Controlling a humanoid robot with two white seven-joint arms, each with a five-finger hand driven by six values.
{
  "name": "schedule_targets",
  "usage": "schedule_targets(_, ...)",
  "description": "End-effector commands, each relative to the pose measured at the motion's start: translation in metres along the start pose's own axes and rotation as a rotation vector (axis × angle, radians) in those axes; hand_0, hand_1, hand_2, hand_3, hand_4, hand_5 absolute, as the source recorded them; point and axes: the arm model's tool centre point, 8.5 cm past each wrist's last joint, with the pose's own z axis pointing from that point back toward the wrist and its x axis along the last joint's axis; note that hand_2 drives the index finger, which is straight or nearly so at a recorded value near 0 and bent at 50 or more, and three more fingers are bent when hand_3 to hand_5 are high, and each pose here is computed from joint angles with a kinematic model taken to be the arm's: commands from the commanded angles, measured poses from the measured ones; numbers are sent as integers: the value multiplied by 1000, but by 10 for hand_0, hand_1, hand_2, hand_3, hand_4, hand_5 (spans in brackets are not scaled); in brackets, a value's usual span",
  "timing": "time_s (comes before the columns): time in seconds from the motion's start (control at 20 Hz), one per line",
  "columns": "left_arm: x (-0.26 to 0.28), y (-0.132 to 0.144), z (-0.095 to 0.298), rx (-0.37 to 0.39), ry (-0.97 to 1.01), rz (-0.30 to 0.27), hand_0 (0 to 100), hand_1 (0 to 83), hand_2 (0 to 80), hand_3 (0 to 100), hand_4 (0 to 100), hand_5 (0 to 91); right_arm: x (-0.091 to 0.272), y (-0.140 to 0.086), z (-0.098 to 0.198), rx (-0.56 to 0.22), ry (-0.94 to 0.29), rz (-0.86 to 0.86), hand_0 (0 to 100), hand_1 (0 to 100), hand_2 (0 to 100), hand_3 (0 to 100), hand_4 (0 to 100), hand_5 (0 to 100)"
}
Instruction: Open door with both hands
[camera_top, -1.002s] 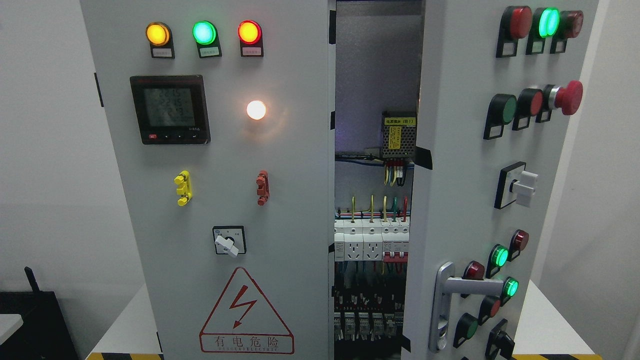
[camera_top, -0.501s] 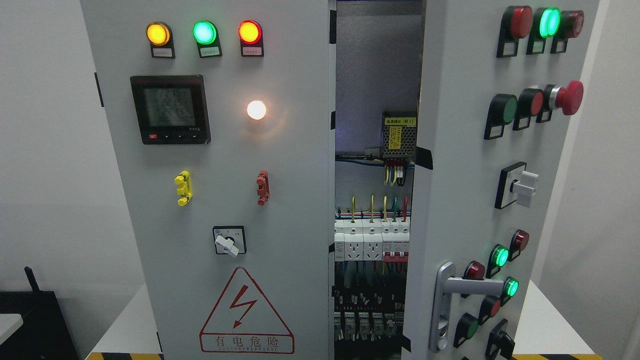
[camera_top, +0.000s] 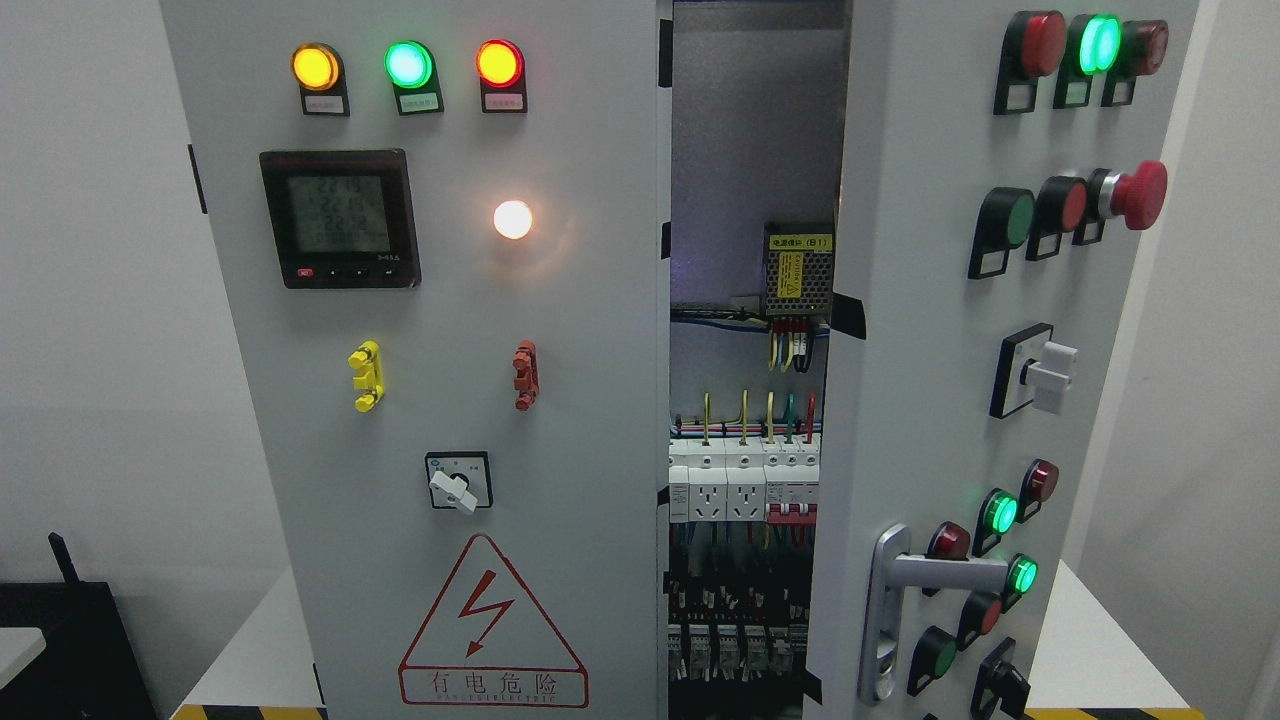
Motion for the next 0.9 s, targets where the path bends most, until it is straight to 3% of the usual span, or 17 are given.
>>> schedule_targets(0.0,111,-32,-59,-269,-90,-182,0,0,0,0,0,0,1,0,0,-1,-1,0,378,0,0,0,0,0)
schedule_targets(0.4,117,-52,-78,-447,-37,-212,0,0,0,0,0,0,1,0,0,-1,-1,0,379,0,0,0,0,0)
schedule_targets(0.85,107,-79,-121,-571,32,-124,0,0,0,0,0,0,1,0,0,-1,-1,0,378,0,0,0,0,0)
